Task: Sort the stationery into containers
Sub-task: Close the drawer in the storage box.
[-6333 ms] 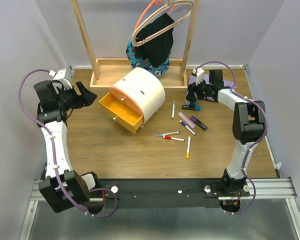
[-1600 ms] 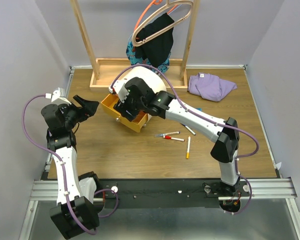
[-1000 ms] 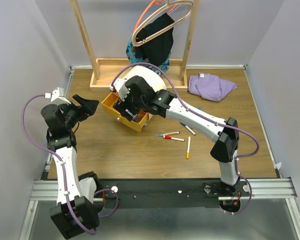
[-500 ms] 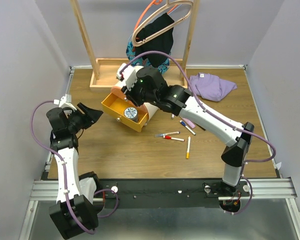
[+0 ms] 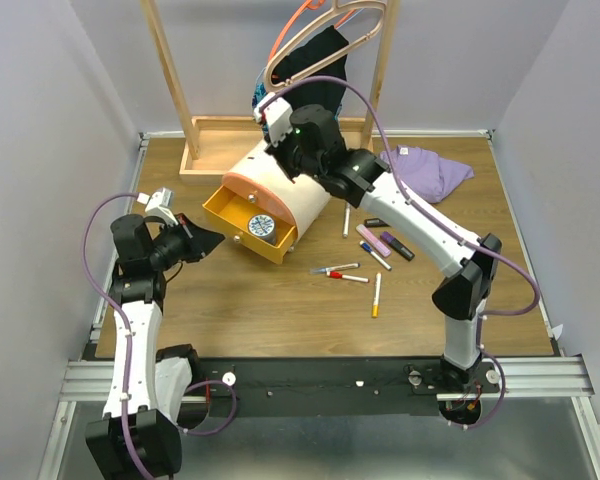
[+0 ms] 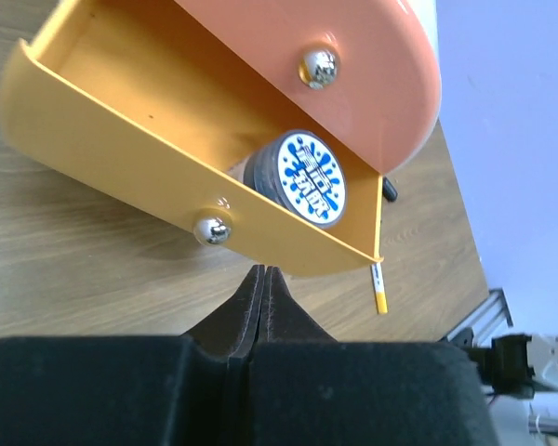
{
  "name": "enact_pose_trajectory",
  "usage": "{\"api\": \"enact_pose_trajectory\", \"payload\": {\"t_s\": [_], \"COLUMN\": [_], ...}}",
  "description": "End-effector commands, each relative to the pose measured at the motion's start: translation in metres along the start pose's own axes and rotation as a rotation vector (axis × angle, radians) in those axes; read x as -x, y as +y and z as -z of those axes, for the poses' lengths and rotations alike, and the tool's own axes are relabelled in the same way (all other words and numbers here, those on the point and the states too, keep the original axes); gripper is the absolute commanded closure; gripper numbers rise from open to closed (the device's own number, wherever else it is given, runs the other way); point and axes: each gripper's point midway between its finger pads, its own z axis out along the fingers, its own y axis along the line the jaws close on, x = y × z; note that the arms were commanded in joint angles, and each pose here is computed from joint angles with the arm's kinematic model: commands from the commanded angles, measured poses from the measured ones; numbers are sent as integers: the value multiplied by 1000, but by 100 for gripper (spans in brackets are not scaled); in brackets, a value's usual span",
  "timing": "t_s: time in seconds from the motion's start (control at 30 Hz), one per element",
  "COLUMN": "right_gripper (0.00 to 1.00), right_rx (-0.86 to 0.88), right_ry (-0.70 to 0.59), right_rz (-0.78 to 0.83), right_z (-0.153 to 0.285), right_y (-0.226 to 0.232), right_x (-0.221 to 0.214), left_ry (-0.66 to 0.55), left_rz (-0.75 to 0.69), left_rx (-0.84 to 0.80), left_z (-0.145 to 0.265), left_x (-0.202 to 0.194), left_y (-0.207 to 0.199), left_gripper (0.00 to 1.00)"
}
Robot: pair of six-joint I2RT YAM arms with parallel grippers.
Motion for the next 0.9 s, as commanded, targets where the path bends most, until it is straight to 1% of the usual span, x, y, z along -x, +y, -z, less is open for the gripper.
{"api": "enact_pose_trajectory", "payload": {"t_s": [0.0,0.1,0.2,0.37,0.57,0.87], "right_gripper": [99,99,99,99,99,99], "right_rx": [-67,-67,-25,25,43,72], "right_ry": [-14,-22,-12,32,57,133], "right_rz": [-48,-37,-28,-48,-59,-74], "right_z": [-23,-31,-36,-48,-60,-73], "right_y": [-46,-53,-45,-31,-25,-14], "right_x": [-2,-4,-8,-26,-38,-68], "left_ry": [77,94,105,123,157,194], "left_rz": [-34,-29,-18,2,9,14], "left_rx": [-51,-56,-65,-87,-113,-150], "left_z": [-3,-9,-15,-26,-36,-52], "left_x": [-19,-22,-23,-22,-21,-22], "left_y": [-4,-2,0,0,-5,-11], "left_gripper": [100,100,100,100,100,100]}}
